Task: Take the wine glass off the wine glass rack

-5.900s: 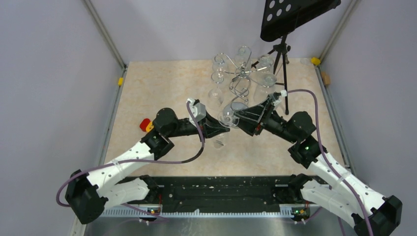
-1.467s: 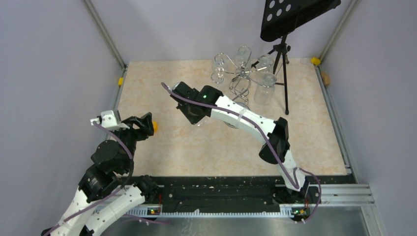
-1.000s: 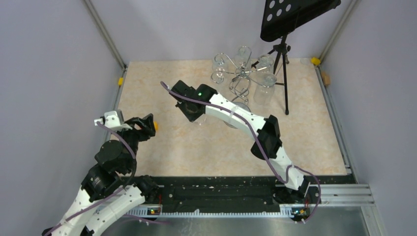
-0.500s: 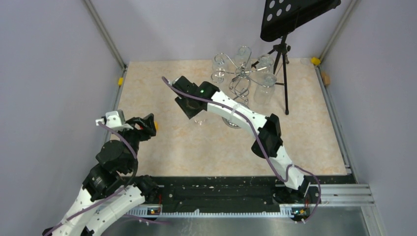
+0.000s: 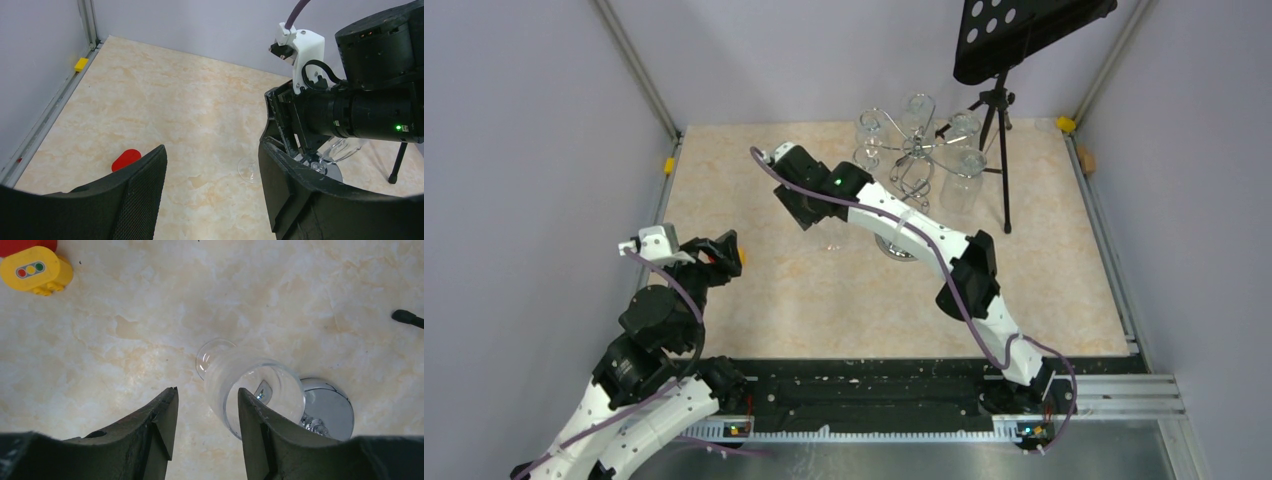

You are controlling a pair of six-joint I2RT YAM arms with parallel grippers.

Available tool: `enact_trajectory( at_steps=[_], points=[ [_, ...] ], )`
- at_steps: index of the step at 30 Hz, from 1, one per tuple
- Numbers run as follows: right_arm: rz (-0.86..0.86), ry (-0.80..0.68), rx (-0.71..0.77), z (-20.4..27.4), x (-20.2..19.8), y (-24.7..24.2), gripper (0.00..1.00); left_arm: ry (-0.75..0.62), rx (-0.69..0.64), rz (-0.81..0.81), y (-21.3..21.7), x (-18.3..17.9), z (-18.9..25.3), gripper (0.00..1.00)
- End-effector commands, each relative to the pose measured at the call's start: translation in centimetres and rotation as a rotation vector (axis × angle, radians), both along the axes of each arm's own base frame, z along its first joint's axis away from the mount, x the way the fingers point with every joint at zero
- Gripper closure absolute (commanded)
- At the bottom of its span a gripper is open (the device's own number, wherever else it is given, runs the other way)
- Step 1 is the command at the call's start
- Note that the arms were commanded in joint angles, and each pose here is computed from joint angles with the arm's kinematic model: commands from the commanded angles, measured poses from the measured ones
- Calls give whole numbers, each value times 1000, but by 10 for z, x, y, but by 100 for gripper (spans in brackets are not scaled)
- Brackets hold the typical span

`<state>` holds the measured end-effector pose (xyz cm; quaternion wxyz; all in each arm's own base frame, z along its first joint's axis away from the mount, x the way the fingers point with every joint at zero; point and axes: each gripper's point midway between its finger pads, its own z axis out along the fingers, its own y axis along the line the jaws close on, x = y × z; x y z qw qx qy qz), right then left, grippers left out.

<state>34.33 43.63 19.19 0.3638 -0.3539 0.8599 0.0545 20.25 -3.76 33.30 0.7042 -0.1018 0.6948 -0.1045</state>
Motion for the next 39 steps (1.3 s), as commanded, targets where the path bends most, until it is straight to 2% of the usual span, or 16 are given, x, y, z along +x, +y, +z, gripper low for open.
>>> enact_trajectory(
  at_steps=[1, 5, 15, 18, 22, 30, 35, 39],
  points=[
    [0, -107, 120, 51, 14, 11, 50, -32, -9, 5, 0, 2, 9, 29],
    [16, -144, 219, 89, 10, 13, 44, -34, -9, 6, 0, 2, 10, 29],
    [147, -165, 548, 195, -32, 18, 44, -66, -48, -15, -2, 0, 15, 24],
    [206, -167, 670, 230, -53, 13, 44, -95, -56, -113, -18, -4, 20, 16],
    [243, -189, 821, 274, -81, -9, 44, -118, -43, -266, -45, -9, 26, 14],
    [166, -267, 1009, 312, -120, -83, 47, -81, -141, -486, -104, -5, 52, 14],
    [171, -278, 1014, 297, -145, -122, 48, -45, -175, -539, -135, 12, 69, 12],
    [162, -274, 992, 281, -159, -146, 48, -34, -177, -578, -163, 32, 83, 5]
  ],
)
